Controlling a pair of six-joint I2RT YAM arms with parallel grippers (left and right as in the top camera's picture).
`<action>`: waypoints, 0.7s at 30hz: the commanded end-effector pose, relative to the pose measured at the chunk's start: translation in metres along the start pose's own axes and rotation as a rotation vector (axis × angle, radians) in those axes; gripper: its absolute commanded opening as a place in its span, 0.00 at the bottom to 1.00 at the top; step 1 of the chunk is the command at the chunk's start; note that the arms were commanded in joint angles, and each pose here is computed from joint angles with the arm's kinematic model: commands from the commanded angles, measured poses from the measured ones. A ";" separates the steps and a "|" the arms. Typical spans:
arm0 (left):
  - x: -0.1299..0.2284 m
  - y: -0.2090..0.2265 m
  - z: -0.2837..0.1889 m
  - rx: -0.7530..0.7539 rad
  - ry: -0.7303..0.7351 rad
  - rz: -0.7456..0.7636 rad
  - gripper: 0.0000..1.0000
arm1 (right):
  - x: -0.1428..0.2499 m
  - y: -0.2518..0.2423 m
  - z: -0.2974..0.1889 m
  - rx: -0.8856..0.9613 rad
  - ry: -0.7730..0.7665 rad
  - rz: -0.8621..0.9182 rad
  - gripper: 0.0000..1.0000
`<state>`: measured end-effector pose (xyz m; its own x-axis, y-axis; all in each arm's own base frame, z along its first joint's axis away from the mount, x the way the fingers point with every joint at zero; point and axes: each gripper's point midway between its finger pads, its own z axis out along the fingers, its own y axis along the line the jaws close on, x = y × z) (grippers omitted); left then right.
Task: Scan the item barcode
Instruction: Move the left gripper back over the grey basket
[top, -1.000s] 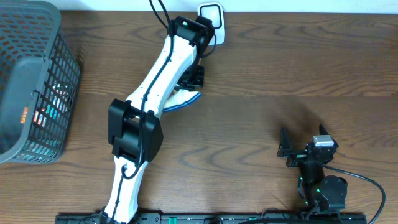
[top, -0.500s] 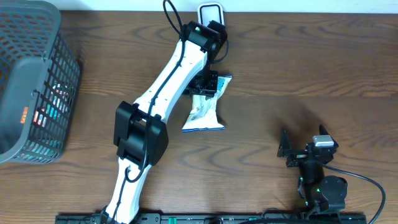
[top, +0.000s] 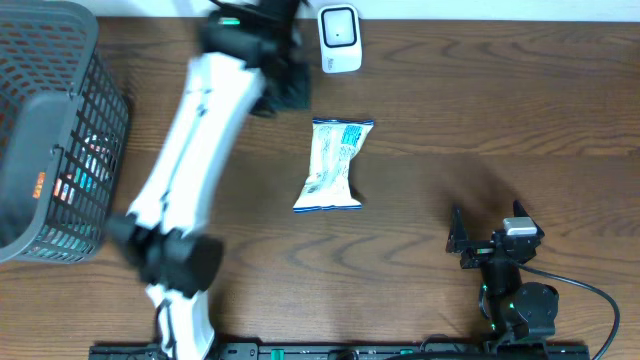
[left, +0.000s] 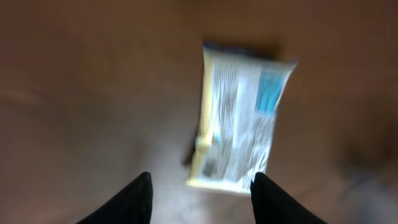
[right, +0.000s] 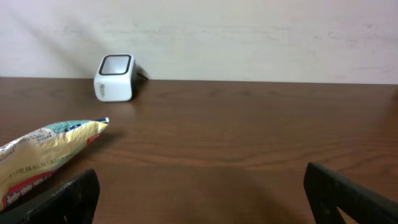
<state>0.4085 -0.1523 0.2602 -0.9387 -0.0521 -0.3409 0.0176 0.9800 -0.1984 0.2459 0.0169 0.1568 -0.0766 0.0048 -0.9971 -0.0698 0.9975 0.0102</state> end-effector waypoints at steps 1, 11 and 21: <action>-0.030 0.028 -0.078 0.030 -0.241 -0.030 0.82 | 0.001 0.002 0.000 -0.007 0.001 -0.012 0.99; -0.060 0.132 -0.221 -0.049 -0.712 -0.237 0.98 | 0.001 0.002 0.000 -0.007 0.001 -0.012 0.99; -0.045 0.235 -0.245 -0.219 -0.760 -0.460 0.98 | 0.001 0.002 0.000 -0.007 0.001 -0.012 0.99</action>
<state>0.3753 0.1009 0.4559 -0.3855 -0.4561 -0.8021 -0.3773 0.8712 -0.3141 0.2459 0.0169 0.1568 -0.0766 0.0048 -0.9971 -0.0698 0.9975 0.0102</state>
